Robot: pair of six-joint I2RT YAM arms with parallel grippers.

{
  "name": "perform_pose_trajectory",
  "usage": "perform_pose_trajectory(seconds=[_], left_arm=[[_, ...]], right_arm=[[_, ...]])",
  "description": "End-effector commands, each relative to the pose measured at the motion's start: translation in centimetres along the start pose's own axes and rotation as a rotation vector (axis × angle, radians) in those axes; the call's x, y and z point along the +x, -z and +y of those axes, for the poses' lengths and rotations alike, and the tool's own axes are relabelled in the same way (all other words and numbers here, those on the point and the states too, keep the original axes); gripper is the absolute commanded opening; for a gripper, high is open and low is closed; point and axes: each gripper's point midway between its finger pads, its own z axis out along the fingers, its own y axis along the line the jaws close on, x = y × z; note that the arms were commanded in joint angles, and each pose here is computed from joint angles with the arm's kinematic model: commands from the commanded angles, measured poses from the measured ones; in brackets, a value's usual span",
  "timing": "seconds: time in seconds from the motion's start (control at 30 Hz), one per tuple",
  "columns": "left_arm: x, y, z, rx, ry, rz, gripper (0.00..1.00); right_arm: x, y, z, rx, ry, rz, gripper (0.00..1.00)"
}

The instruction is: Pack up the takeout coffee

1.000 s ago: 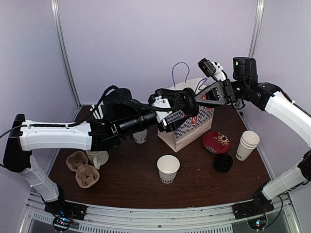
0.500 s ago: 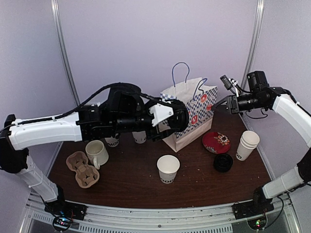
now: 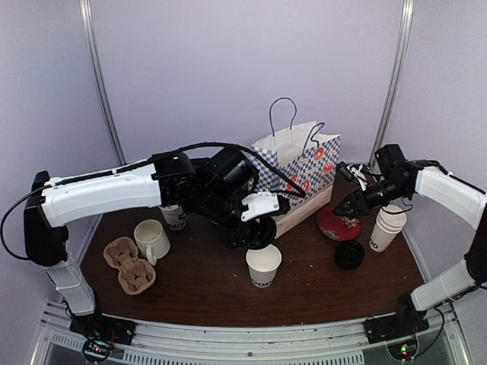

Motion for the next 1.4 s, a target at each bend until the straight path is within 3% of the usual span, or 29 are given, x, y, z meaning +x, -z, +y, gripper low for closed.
perform_pose_trajectory(seconds=[0.0,0.33,0.57,1.37], left_arm=[[2.1,-0.8,-0.5,0.040,0.035,0.134,0.73],[1.9,-2.5,-0.4,0.088,0.050,0.201,0.73],[1.8,-2.9,-2.4,0.212,0.066,0.229,0.73],[2.1,-5.5,-3.0,0.262,0.086,0.296,0.74]], right_arm=[[0.2,-0.6,0.2,-0.031,0.023,0.014,0.48],[0.8,-0.9,0.4,-0.057,0.022,0.027,0.49],[1.1,-1.0,0.5,-0.069,0.026,0.045,0.49],[1.8,-1.5,0.6,-0.102,0.015,0.083,0.49]])
